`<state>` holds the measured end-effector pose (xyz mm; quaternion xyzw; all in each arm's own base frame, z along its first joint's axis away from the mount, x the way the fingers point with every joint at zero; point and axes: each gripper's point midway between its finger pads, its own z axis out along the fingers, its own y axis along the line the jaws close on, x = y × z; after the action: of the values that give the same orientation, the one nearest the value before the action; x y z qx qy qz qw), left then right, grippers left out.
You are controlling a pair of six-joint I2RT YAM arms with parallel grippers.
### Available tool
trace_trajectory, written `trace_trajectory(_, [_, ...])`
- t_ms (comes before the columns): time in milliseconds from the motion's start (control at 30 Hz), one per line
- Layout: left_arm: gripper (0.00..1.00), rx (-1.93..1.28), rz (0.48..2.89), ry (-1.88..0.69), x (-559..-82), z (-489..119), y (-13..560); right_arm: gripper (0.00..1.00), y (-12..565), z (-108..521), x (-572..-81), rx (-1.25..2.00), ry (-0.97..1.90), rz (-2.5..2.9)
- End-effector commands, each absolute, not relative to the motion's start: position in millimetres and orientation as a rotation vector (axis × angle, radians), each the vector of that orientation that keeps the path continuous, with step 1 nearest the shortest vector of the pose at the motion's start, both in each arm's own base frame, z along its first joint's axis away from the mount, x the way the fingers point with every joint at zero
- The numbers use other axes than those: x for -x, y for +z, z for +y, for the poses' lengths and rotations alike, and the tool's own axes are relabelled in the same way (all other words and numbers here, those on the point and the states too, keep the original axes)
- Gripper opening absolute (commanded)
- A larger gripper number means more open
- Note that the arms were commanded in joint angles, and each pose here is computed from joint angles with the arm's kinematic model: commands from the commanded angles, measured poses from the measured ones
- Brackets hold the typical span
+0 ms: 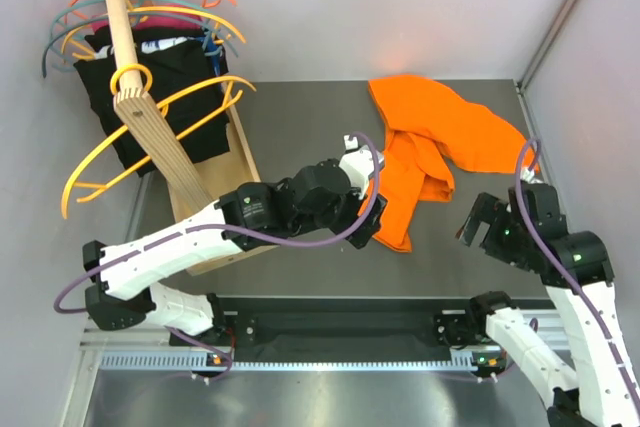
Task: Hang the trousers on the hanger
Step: Flatten out the trousers at the center of the board.
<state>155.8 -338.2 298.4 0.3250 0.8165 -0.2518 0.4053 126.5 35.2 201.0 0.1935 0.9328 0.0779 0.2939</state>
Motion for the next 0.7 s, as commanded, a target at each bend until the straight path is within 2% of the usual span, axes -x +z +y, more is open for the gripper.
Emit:
trace_trajectory(0, [0.84, -0.831, 1.971, -0.712, -155.5, -350.4, 333.1, 1.00, 214.5, 23.3, -146.7, -0.459, 0.084, 2.469])
trace_trajectory(133, [0.84, -0.815, 1.973, -0.703, -157.6, -349.6, 333.0, 1.00, 248.9, 9.7, -224.8, -0.461, -0.074, 2.310])
trace_trajectory(267, [0.84, -0.757, 1.973, -0.669, -165.1, -344.9, 331.2, 0.84, 287.1, -2.3, -302.9, -0.429, -0.148, 2.079])
trace_trajectory(467, [0.85, -0.761, 1.980, -0.612, -176.4, -340.6, 327.5, 0.83, 247.2, -41.0, -397.2, -0.500, -0.195, 2.126])
trace_trajectory(600, [0.85, -0.741, 2.018, -0.572, -190.8, -337.7, 315.6, 0.93, 190.0, -53.4, -447.5, -0.471, -0.190, 2.229])
trace_trajectory(667, [0.85, -0.742, 2.046, -0.555, -197.6, -339.7, 306.3, 0.94, 176.8, -51.2, -465.8, -0.444, -0.173, 2.252])
